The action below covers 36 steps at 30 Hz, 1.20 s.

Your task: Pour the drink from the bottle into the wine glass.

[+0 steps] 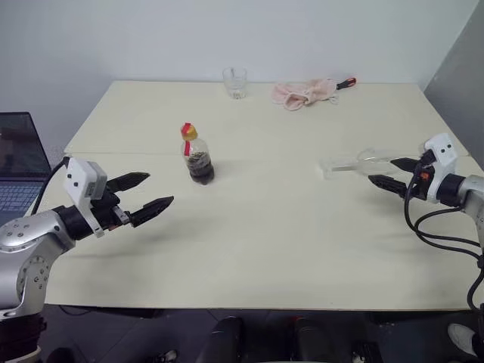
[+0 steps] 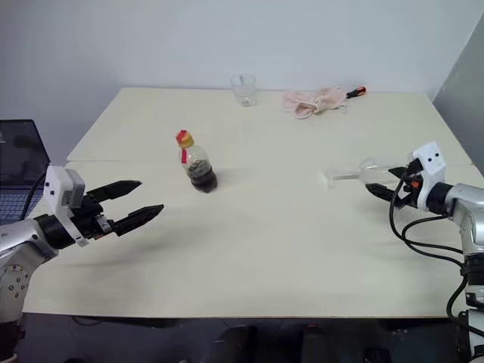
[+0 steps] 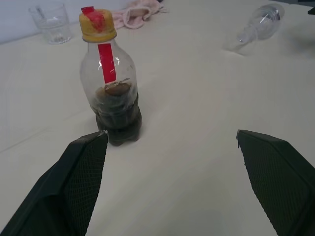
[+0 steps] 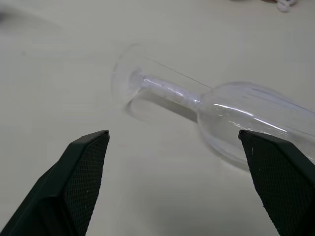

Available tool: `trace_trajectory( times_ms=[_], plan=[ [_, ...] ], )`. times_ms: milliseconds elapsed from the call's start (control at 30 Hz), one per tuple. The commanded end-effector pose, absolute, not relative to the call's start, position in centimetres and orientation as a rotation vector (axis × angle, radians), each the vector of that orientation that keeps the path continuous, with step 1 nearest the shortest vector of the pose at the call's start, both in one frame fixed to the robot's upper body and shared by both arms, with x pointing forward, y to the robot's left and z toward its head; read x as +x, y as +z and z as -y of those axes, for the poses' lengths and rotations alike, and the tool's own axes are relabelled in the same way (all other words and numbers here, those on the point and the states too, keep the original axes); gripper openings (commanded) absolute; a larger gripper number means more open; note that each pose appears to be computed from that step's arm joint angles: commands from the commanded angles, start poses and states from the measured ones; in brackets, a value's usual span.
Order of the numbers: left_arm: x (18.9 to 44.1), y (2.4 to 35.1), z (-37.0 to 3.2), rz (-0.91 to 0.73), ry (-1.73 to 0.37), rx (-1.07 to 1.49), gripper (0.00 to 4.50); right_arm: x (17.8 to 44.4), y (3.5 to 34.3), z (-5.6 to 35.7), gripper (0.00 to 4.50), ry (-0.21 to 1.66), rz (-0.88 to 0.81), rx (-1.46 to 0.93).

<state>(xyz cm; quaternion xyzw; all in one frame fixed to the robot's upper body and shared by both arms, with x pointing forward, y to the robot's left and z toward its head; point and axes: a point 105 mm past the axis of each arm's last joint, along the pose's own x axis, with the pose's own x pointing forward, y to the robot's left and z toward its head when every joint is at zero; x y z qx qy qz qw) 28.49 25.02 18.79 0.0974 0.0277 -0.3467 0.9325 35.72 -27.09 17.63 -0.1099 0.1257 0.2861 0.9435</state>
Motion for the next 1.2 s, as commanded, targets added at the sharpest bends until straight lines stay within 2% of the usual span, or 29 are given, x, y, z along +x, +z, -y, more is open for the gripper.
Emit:
trace_trajectory(
  times_ms=[33, 200, 300, 367, 467, 767, 1200],
  plan=[
    [28.5, 20.8, -26.4, 0.0, -0.65, 0.234, 4.47, 35.3, 20.6, 26.8, 4.5, 0.609, -0.185, -0.247],
    [29.3, 20.5, -27.6, 0.011, -0.579, 0.227, 4.47, 34.9, 20.8, 25.7, 4.5, 0.661, -0.196, -0.25],
    [30.8, 19.8, -28.3, 0.018, -0.466, 0.26, 4.47, 34.6, 20.5, 24.2, 4.5, 0.72, -0.21, -0.269],
    [32.7, 19.7, -28.4, 0.071, -0.333, 0.285, 4.47, 34.0, 20.6, 21.8, 4.5, 0.819, -0.212, -0.279],
    [34.3, 18.2, -26.7, 0.092, -0.288, 0.265, 4.47, 33.2, 20.8, 17.7, 4.5, 0.944, -0.19, -0.29],
    [36.8, 16.1, -23.2, 0.069, -0.356, 0.226, 4.47, 31.2, 21.4, 10.0, 4.5, 1.141, -0.118, -0.295],
    [41.0, 15.7, -19.8, 0.09, -0.439, 0.194, 4.47, 29.5, 21.4, 6.2, 4.5, 1.246, -0.087, -0.279]
  ],
)
